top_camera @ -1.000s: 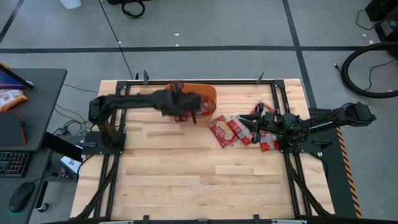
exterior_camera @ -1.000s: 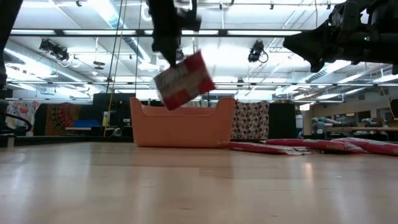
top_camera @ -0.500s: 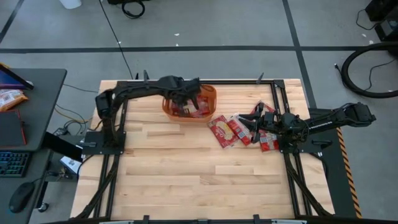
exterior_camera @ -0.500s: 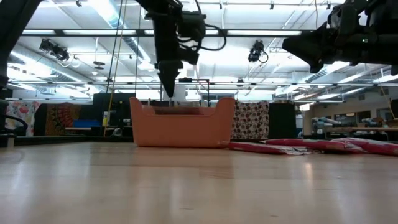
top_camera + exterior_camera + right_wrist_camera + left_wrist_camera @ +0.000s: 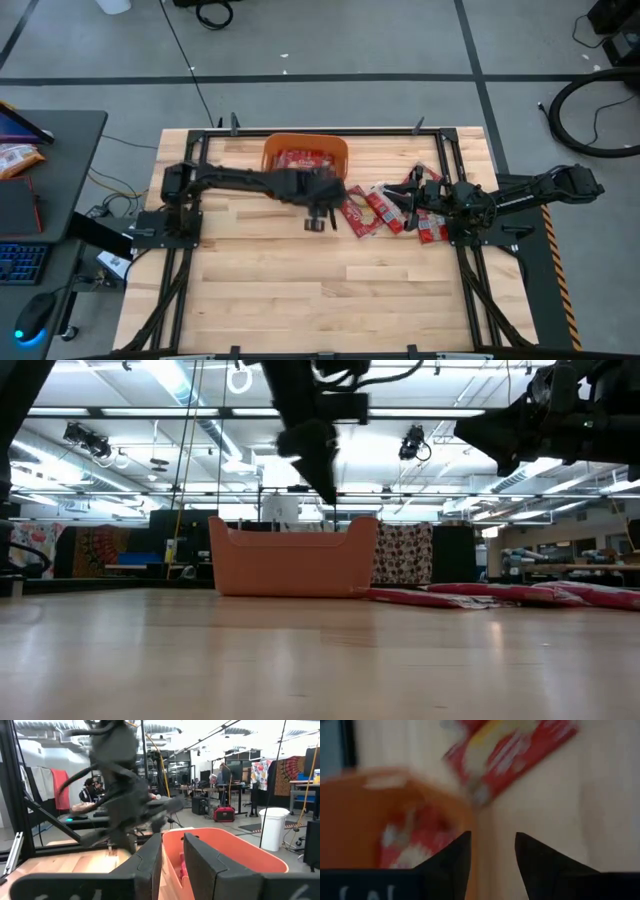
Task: Sort popcorn bags into baskets
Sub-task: Put the red popcorn bag into the orange bin
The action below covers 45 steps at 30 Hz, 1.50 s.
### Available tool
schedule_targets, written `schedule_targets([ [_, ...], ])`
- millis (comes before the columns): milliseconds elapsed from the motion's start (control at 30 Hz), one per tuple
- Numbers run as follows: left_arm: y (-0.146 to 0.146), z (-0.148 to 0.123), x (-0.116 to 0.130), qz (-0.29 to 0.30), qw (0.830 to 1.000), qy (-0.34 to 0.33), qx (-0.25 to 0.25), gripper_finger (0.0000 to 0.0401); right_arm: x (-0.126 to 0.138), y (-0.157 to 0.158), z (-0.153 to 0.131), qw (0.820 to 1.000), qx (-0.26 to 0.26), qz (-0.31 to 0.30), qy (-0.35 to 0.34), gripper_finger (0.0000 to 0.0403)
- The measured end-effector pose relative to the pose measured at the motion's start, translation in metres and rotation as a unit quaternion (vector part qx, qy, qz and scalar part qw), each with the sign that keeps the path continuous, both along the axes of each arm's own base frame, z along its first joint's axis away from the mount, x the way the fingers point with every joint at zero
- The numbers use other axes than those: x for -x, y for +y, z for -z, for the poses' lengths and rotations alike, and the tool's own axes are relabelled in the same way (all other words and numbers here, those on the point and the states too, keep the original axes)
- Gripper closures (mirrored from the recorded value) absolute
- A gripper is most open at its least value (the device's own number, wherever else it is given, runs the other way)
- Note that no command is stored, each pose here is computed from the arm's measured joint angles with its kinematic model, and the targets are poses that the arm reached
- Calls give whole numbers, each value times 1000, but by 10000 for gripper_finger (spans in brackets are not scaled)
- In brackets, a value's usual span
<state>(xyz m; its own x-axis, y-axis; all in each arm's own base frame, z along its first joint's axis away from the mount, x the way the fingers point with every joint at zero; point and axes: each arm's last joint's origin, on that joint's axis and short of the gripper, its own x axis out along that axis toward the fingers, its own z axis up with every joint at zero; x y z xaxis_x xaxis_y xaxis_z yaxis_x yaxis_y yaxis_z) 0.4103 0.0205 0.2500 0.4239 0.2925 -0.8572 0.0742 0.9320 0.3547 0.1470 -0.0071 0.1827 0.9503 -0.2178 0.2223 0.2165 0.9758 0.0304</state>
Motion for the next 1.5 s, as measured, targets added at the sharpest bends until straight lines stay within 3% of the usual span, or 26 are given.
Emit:
schedule_targets([
  [300, -35, 47, -33, 87, 995, -8, -42, 259, -2, 0, 0, 1000, -8, -1, -1, 316],
  [500, -35, 69, -49, 126, 988, -16, -85, 259, -5, -1, -2, 1000, -1, 3, 1, 316],
  [867, -31, 121, -60, 202, 968, 49, -137, 259, -6, -1, -2, 1000, 6, 3, 6, 316],
  [1000, -26, 127, -63, 191, 966, 52, -168, 259, -5, -1, -3, 1000, 9, 4, 4, 316],
  [1233, -26, 126, -62, 192, 967, 51, -161, 260, -6, 0, -3, 1000, 9, 0, 5, 316],
  [1500, -38, 126, -63, 254, 936, 81, -231, 260, -6, 0, -3, 1000, 9, -1, 5, 316],
])
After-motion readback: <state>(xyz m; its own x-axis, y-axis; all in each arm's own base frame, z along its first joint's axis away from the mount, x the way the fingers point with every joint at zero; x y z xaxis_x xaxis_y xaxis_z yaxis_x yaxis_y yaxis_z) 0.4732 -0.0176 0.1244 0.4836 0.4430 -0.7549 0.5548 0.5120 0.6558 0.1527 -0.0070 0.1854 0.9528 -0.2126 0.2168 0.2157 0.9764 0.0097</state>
